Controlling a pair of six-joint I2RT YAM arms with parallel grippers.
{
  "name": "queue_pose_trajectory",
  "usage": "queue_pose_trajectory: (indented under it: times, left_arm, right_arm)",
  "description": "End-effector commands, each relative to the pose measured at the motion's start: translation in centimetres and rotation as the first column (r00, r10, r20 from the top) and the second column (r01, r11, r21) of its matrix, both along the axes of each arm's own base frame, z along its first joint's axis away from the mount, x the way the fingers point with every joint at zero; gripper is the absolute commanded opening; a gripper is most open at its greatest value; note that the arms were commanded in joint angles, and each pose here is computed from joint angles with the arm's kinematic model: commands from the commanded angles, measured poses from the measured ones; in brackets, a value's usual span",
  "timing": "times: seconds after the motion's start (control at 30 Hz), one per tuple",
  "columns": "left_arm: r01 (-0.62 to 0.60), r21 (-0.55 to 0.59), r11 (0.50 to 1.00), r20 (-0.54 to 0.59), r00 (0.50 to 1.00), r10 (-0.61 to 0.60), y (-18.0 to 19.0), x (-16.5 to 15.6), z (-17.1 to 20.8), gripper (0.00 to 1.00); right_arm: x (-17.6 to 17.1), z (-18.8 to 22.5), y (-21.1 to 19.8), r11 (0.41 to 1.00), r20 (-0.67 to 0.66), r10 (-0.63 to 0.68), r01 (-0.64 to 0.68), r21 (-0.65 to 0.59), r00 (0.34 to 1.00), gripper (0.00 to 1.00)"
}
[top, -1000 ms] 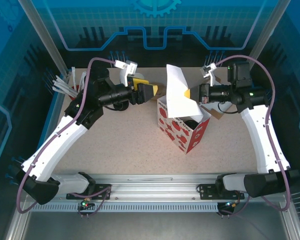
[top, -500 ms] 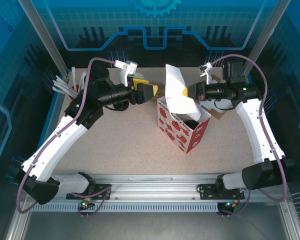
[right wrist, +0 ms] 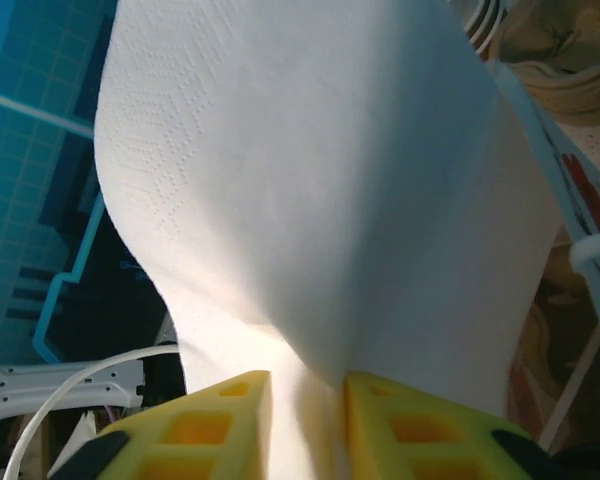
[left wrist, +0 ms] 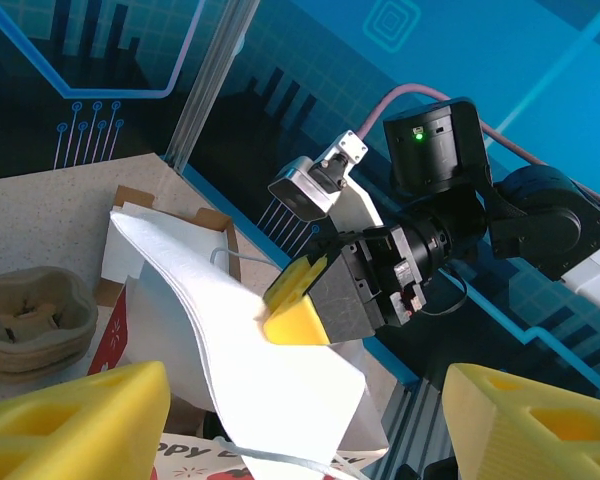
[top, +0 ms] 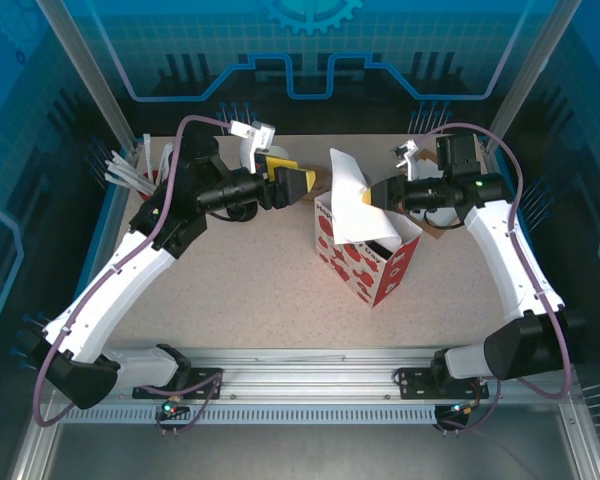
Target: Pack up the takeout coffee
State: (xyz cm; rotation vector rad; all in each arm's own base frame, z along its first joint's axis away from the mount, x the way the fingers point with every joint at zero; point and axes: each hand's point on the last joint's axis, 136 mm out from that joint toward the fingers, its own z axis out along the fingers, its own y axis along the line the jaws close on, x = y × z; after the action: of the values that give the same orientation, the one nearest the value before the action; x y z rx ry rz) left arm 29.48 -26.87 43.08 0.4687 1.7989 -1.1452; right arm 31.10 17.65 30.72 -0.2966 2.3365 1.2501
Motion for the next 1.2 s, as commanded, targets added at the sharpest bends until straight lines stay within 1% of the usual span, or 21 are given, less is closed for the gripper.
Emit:
queue_pose_trajectory:
  times: [0.0, 0.17, 0.27, 0.4, 0.5, 0.63, 0.73, 0.77, 0.83, 0.97, 1.17]
  left_arm:
    - [-0.010, 0.030, 1.000, -0.008, 1.000, 0.010, 0.0, 0.2, -1.1, 0.74]
    - [-0.027, 0.055, 0.998, -0.011, 1.000, 0.027, 0.3, 0.4, -1.8, 0.74]
    - [-0.041, 0.076, 0.996, -0.022, 0.999, 0.043, 0.5, 0.7, -2.6, 0.74]
    - [-0.053, 0.103, 0.993, -0.043, 0.997, 0.057, 0.6, 0.9, -4.0, 0.74]
    - [-0.072, 0.123, 0.990, -0.045, 0.996, 0.078, 1.0, 1.0, -4.7, 0.74]
    - [-0.139, 0.168, 0.976, -0.039, 0.988, 0.148, 2.1, 1.5, -5.6, 0.74]
    - [-0.177, 0.190, 0.966, -0.029, 0.982, 0.186, 2.8, 1.7, -6.0, 0.74]
    - [-0.182, 0.192, 0.964, -0.027, 0.981, 0.191, 3.0, 1.7, -6.1, 0.74]
    - [-0.189, 0.195, 0.962, -0.025, 0.980, 0.198, 3.2, 1.7, -6.2, 0.74]
    - [-0.200, 0.204, 0.958, -0.019, 0.978, 0.209, 3.5, 1.7, -6.4, 0.74]
    - [-0.211, 0.214, 0.954, -0.013, 0.976, 0.219, 3.8, 1.8, -6.6, 0.74]
  right_arm:
    - [-0.1, 0.8, -0.5, 0.999, 0.049, -0.013, 0.015, -0.031, 0.999, 0.34]
    - [-0.4, 1.7, -1.6, 0.993, 0.093, -0.058, 0.067, -0.097, 0.994, 0.42]
    - [-0.8, 2.5, -2.5, 0.982, 0.151, -0.095, 0.117, -0.146, 0.984, 0.48]
    - [-1.8, 3.6, -2.8, 0.961, 0.257, -0.107, 0.166, -0.222, 0.961, 0.56]
    - [-2.5, 3.8, -2.3, 0.948, 0.302, -0.086, 0.171, -0.269, 0.949, 0.59]
    - [-2.6, 3.1, -0.2, 0.935, 0.297, -0.026, 0.128, -0.329, 0.954, 0.62]
    - [-1.9, 2.7, 1.3, 0.923, 0.287, 0.001, 0.110, -0.369, 0.958, 0.66]
    - [-1.7, 2.7, 1.8, 0.919, 0.290, 0.014, 0.102, -0.381, 0.957, 0.69]
    - [-1.1, 2.5, 2.7, 0.912, 0.286, 0.025, 0.096, -0.400, 0.958, 0.71]
    - [-0.2, 2.3, 4.2, 0.895, 0.277, 0.045, 0.084, -0.439, 0.960, 0.72]
    - [1.0, 0.2, 4.9, 0.843, 0.245, 0.043, 0.097, -0.530, 0.969, 0.74]
